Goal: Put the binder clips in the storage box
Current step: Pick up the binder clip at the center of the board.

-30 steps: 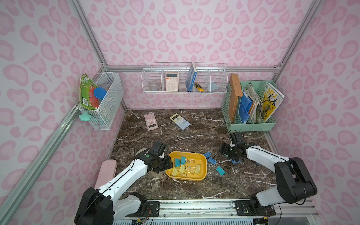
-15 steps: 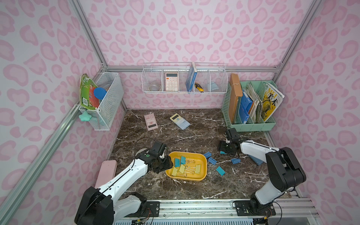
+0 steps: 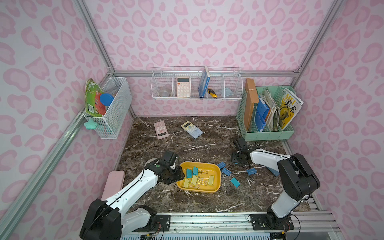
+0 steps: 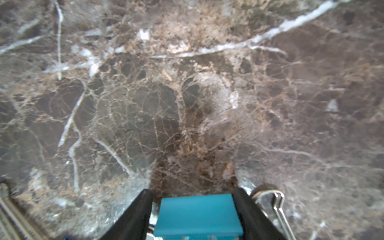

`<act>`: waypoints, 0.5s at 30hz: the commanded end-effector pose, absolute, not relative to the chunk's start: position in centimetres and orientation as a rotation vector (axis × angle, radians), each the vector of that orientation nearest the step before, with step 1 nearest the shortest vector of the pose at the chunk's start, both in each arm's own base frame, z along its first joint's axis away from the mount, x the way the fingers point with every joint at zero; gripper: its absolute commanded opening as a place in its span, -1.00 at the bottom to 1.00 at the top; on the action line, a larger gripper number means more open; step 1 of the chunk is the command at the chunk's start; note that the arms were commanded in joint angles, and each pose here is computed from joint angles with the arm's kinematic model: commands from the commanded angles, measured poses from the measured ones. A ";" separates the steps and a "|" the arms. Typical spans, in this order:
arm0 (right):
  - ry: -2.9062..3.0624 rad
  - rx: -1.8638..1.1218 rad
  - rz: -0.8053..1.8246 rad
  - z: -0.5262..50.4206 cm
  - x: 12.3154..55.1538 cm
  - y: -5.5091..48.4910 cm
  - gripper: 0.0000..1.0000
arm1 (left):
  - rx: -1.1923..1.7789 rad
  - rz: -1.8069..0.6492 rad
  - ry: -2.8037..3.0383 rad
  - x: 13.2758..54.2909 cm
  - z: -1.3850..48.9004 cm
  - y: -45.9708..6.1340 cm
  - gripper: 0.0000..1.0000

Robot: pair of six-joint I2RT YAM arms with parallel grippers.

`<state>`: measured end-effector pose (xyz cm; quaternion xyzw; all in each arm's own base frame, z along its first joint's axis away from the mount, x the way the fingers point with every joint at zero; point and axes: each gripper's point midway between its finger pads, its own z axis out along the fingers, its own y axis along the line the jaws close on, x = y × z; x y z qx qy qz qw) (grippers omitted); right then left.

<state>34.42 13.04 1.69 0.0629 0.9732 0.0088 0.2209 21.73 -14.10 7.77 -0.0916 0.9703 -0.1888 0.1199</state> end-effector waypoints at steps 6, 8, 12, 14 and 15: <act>2.761 0.184 -0.054 0.9 32.3 12.2 -0.05 | -0.253 -0.536 2.840 21.8 7.7 -14.0 0.11; 2.726 0.175 -0.059 2.3 33.0 12.4 -0.06 | -0.254 -0.534 2.845 21.7 7.7 -14.0 0.11; 2.610 0.127 -0.079 7.2 35.4 12.7 -0.06 | -0.255 -0.530 2.847 21.7 7.6 -13.9 0.11; 2.570 0.089 -0.054 9.5 36.3 13.5 -0.06 | -0.255 -0.529 2.847 21.8 7.6 -13.9 0.11; 2.546 0.057 -0.039 10.7 36.7 14.1 -0.07 | -0.256 -0.526 2.848 21.7 7.6 -13.9 0.10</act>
